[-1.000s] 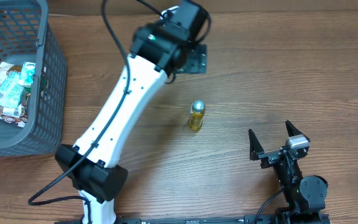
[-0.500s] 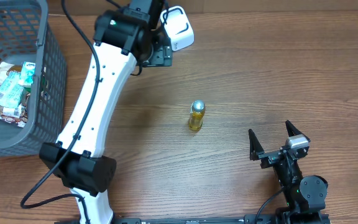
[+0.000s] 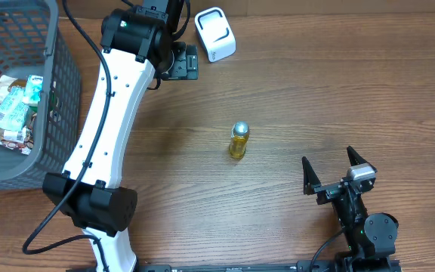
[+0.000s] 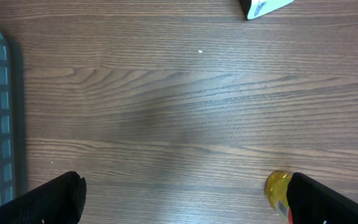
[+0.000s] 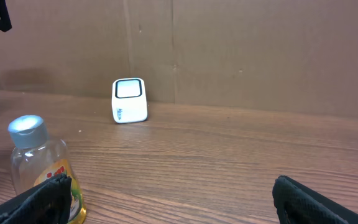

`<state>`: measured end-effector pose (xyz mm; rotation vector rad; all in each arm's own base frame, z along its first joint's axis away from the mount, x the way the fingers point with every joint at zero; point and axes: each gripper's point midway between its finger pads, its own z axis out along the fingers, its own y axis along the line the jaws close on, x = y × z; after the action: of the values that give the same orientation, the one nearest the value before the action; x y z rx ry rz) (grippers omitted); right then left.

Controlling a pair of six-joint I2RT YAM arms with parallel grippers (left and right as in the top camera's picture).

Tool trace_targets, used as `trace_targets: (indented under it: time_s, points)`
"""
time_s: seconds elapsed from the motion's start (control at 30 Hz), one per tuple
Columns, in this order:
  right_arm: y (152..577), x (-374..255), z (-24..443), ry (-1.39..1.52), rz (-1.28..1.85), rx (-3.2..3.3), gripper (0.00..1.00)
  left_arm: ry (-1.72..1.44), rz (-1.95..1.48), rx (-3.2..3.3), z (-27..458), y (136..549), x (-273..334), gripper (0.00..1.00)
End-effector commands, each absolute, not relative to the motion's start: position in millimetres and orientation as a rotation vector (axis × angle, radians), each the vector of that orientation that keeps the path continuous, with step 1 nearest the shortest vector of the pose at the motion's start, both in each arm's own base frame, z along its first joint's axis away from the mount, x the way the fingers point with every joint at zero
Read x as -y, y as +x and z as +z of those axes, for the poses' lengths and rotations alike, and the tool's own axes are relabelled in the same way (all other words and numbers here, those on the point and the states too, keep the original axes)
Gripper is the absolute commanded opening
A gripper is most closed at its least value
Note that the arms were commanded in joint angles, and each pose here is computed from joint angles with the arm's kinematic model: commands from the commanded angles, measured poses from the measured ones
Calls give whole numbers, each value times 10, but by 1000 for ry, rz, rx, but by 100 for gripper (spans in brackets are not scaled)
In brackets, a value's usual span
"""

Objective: Scan the item barcode
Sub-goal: 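Move the left gripper back over the basket toward the next item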

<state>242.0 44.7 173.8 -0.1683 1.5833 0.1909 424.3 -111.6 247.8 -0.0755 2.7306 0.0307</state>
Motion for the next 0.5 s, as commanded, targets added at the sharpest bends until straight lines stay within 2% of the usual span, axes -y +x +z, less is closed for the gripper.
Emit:
trace_targets:
  time_s: [0.0, 0.2, 0.27, 0.3, 0.33, 0.37, 0.43, 0.47]
  points:
    - [2430, -422, 1698, -162, 178, -1590, 100, -56, 100, -2720, 2485, 4248, 990, 100]
    - [2430, -422, 1698, -162, 178, -1590, 100, -66, 170, -2732, 2396, 4245, 904, 100]
    - [2430, -422, 1698, -162, 178, -1590, 100, -70, 176, -2738, 2373, 4244, 887, 95]
    - [2430, -422, 1698, -162, 178, -1590, 100, -71, 178, -2740, 2364, 4242, 882, 88]
    - [2430, -422, 1698, -162, 178, -1590, 100, -73, 180, -2742, 2356, 4240, 874, 76]
    - [2430, -422, 1698, -162, 178, -1590, 100, -73, 180, -2744, 2352, 4239, 873, 52]
    - [2430, -422, 1698, -162, 178, -1590, 100, -75, 182, -2745, 2347, 4239, 867, 12]
    - [2430, -422, 1697, -162, 178, -1590, 100, -78, 182, -2745, 2347, 4242, 857, 4]
